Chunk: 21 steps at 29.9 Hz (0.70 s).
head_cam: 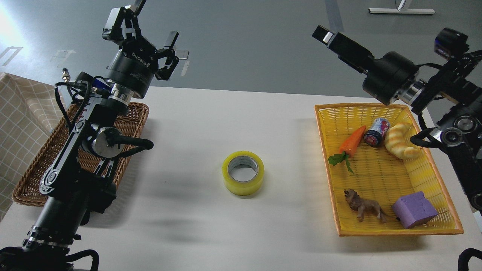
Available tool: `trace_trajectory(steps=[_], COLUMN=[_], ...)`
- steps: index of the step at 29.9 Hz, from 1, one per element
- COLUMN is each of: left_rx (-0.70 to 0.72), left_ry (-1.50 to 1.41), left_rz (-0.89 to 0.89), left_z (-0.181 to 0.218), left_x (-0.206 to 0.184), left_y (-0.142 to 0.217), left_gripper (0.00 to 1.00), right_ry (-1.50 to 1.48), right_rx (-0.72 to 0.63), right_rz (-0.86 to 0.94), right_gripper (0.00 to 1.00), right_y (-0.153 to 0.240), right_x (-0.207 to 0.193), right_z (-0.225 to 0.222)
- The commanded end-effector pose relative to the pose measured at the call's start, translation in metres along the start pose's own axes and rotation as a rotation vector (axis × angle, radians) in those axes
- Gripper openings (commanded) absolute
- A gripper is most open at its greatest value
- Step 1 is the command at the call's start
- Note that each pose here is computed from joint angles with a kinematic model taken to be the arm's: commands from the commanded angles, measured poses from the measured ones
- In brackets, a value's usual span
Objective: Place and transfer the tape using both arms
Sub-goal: 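Withdraw the right gripper up and away from the tape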
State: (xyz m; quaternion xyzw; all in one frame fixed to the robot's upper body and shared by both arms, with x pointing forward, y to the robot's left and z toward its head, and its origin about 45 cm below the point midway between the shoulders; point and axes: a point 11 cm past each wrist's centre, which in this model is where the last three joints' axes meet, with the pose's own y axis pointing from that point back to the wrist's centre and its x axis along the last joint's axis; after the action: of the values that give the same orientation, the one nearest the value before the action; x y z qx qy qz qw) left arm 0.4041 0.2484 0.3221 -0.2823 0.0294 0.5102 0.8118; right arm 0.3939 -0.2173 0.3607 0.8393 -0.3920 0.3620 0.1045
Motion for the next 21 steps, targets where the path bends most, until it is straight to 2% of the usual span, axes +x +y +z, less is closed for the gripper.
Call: trace_trajectory(steps=[1, 5, 11, 21], left_rx=[-0.020, -0.027, -0.052, -0.049], left_ry=[0.022, 0.036, 0.069, 0.135], left_rz=[-0.036, -0.047, -0.068, -0.062], left_z=[0.001, 0.000, 0.002, -0.015], left_x=[-0.009, -0.013, -0.025, -0.038], left_y=[0.000, -0.001, -0.003, -0.002], left_gripper=[0.99, 0.99, 0.99, 0.99], right_ry=[-0.259, -0.458, -0.560, -0.543], right_rx=[0.102, 0.185, 0.262, 0.247], right_rz=[0.085, 0.129, 0.206, 0.287], right_gripper=[1.00, 1.00, 1.00, 1.00], right_y=[0.016, 0.028, 0.040, 0.063], right_x=[0.015, 0.027, 0.049, 0.076], right_z=[-0.001, -0.002, -0.005, 0.004])
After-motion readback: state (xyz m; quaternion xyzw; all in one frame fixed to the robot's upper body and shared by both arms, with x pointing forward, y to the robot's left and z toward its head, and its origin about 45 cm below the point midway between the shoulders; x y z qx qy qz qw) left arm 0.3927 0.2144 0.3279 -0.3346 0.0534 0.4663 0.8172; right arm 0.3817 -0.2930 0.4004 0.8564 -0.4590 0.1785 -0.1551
